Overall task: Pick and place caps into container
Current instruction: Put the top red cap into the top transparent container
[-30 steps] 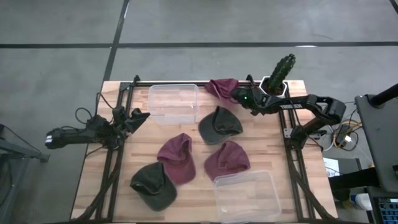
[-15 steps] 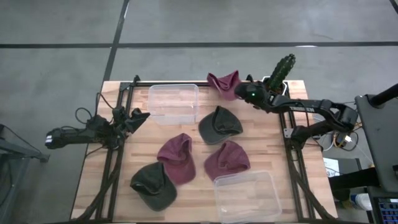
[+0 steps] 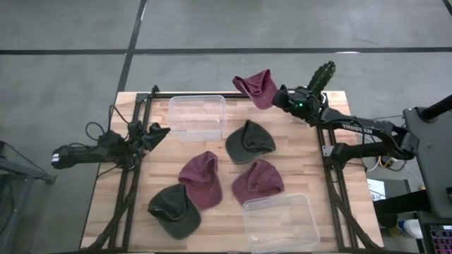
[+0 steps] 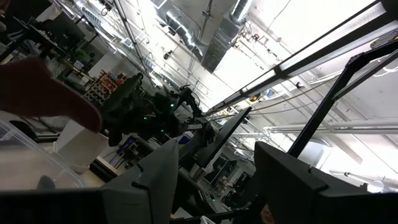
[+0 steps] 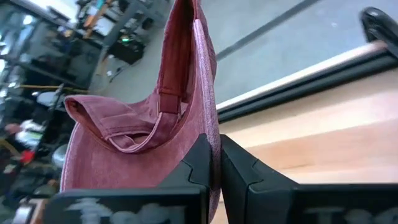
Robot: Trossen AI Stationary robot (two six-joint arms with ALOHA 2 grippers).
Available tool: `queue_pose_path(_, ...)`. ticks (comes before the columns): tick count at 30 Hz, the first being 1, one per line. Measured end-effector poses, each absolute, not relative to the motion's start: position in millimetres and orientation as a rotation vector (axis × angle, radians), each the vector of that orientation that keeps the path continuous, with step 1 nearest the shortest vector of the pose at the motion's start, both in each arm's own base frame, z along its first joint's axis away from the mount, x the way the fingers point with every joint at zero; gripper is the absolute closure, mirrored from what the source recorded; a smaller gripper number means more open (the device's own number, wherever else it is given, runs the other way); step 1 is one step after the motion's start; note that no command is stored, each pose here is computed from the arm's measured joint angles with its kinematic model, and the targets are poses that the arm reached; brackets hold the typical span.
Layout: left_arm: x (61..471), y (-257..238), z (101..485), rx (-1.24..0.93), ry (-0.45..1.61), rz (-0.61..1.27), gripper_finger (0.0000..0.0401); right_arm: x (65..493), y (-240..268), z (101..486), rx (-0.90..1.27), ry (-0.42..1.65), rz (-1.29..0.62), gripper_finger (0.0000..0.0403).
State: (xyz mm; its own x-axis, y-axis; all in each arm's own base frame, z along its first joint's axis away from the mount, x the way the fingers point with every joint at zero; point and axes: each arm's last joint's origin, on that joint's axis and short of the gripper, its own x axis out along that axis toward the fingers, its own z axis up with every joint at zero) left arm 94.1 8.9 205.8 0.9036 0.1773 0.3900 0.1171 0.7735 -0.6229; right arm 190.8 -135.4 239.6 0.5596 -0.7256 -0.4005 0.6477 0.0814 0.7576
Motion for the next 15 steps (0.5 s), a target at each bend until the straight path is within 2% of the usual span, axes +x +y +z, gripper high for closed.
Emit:
queue_pose_path(7, 94.2, 8.7, 205.8, -0.712, -0.45, 0.025, 0.0197, 191.6, -131.9, 256.9, 1.069, -0.151, -0.854, 0.0392)
queue_pose_path(15, 94.1, 8.7, 206.0, -0.868, -0.456, -0.012, 0.0197, 201.3, -133.9, 267.0, 1.089, -0.233, -0.663, 0.0392)
